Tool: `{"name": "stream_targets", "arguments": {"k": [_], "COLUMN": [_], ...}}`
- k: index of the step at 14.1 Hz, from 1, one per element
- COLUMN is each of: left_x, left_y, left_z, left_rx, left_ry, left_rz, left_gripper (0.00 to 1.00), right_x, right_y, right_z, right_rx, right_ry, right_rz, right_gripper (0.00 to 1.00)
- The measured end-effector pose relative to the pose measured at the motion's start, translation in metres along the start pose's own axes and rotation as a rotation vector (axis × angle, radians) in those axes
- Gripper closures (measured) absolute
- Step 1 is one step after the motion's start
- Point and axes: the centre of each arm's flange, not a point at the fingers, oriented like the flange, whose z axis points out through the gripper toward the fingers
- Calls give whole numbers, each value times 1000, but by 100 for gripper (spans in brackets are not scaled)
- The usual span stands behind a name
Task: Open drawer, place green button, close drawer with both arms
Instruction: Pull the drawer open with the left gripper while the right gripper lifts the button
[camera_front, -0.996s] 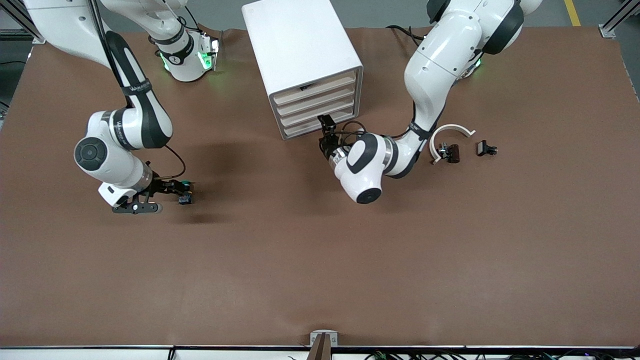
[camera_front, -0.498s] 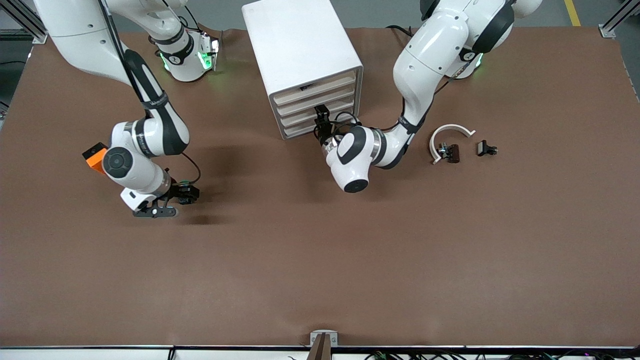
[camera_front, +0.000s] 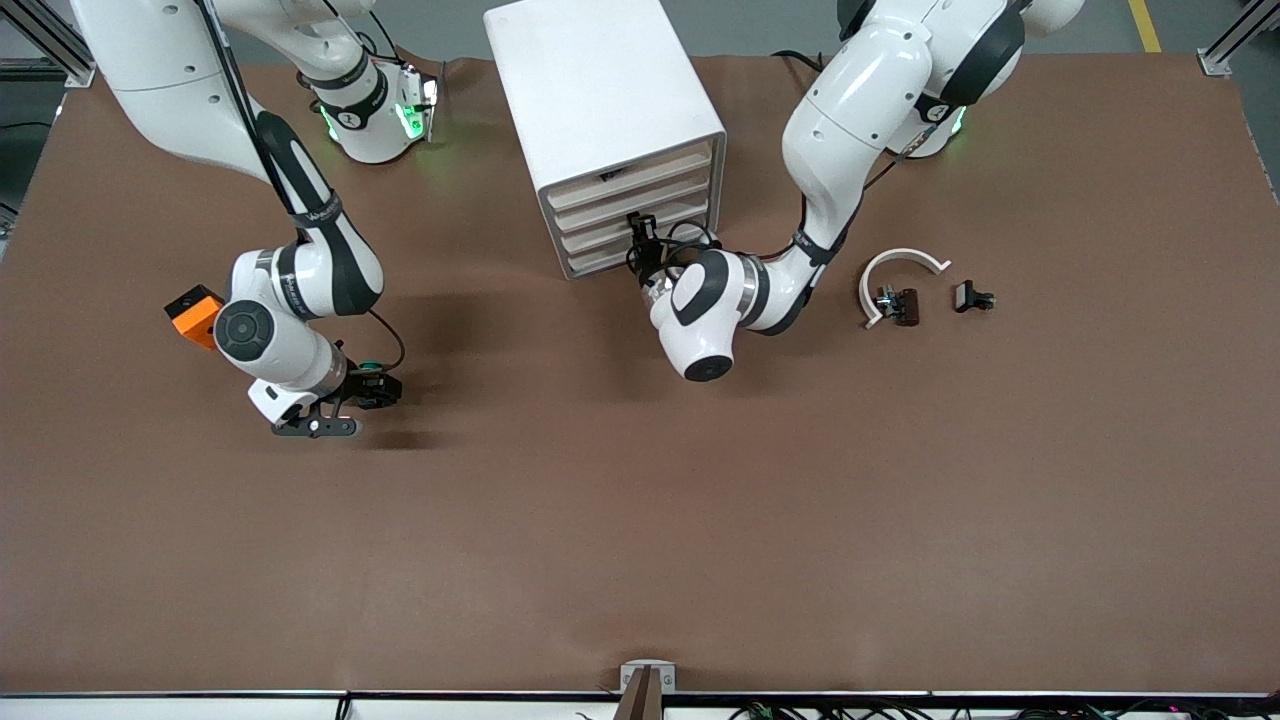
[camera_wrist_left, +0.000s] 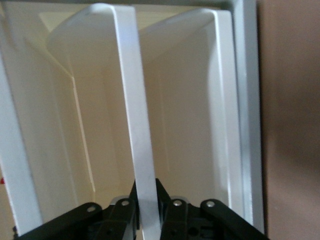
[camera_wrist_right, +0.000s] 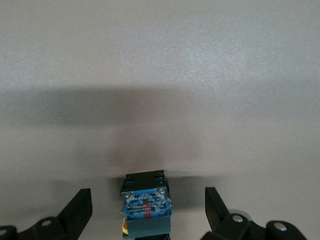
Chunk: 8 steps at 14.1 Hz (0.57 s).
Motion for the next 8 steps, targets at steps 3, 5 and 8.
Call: {"name": "stream_targets", "arguments": {"k": [3, 5, 8], "left_x": [3, 8, 25], "left_y": [2, 6, 16], "left_z": [-5, -21, -67], "left_rx": [-1, -8, -32], "left_ry": [-6, -28, -98], "left_rz": [-14, -22, -35], "left_gripper": [91, 91, 91], "right_x": [-1, -2, 0], "right_y": [0, 0, 0], "right_z": [6, 10, 8], "right_rx": [-1, -2, -2], "right_ry": [-10, -17, -12], "right_rz": [-1, 0, 0], "right_gripper": [9, 30, 59]}}
